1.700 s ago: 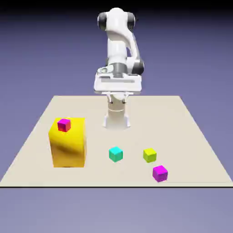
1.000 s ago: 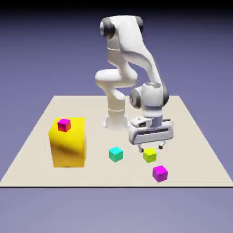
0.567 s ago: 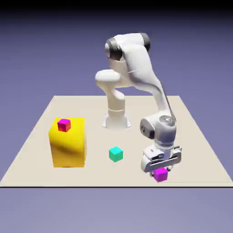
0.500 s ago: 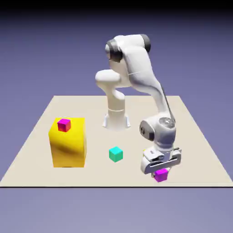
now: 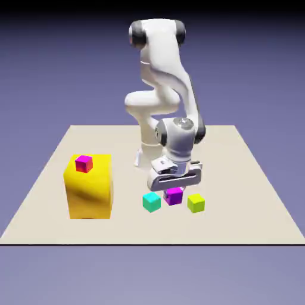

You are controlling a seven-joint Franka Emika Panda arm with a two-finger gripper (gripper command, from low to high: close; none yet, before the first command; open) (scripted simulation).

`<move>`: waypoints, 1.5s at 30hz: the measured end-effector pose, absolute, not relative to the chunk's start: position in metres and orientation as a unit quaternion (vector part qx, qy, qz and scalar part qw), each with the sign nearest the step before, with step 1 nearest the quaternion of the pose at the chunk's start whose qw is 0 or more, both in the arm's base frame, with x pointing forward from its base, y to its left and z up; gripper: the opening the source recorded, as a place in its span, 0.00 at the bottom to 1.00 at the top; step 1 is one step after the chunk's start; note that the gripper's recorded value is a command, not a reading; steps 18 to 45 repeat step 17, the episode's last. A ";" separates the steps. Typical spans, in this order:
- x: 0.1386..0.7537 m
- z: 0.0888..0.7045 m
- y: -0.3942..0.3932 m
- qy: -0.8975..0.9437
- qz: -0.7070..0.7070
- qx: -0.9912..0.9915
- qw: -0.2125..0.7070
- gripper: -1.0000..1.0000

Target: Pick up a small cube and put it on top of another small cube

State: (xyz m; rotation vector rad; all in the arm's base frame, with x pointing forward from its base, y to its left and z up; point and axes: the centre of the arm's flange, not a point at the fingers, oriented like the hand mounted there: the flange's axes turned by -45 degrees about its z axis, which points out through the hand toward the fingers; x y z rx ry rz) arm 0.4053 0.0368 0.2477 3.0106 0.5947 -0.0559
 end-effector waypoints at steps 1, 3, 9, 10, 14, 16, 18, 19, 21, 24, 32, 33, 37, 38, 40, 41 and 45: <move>0.395 0.250 0.028 0.194 -0.018 0.980 0.032 0.00; 0.372 0.252 0.012 0.195 -0.017 0.980 0.020 0.00; 0.348 0.234 -0.003 0.196 -0.015 0.980 0.002 0.00; 0.348 0.225 -0.003 0.196 -0.015 0.980 0.001 0.00; 0.346 0.188 -0.003 0.197 -0.015 0.980 0.003 0.00; 0.345 0.182 -0.004 0.195 -0.015 0.981 0.003 1.00; 0.345 0.182 -0.004 0.195 -0.015 0.981 0.003 1.00; 0.345 0.182 -0.004 0.195 -0.015 0.981 0.003 1.00; 0.345 0.182 -0.004 0.195 -0.015 0.981 0.003 1.00; 0.345 0.182 -0.004 0.195 -0.015 0.981 0.003 1.00; 0.345 0.182 -0.004 0.195 -0.015 0.981 0.003 1.00; 0.345 0.182 -0.004 0.195 -0.015 0.981 0.003 1.00; 0.345 0.182 -0.004 0.195 -0.015 0.981 0.003 1.00; 0.345 0.182 -0.004 0.195 -0.015 0.981 0.003 1.00; 0.345 0.182 -0.004 0.195 -0.015 0.981 0.003 1.00; 0.345 0.182 -0.004 0.195 -0.015 0.981 0.003 1.00; 0.345 0.182 -0.004 0.195 -0.015 0.981 0.003 1.00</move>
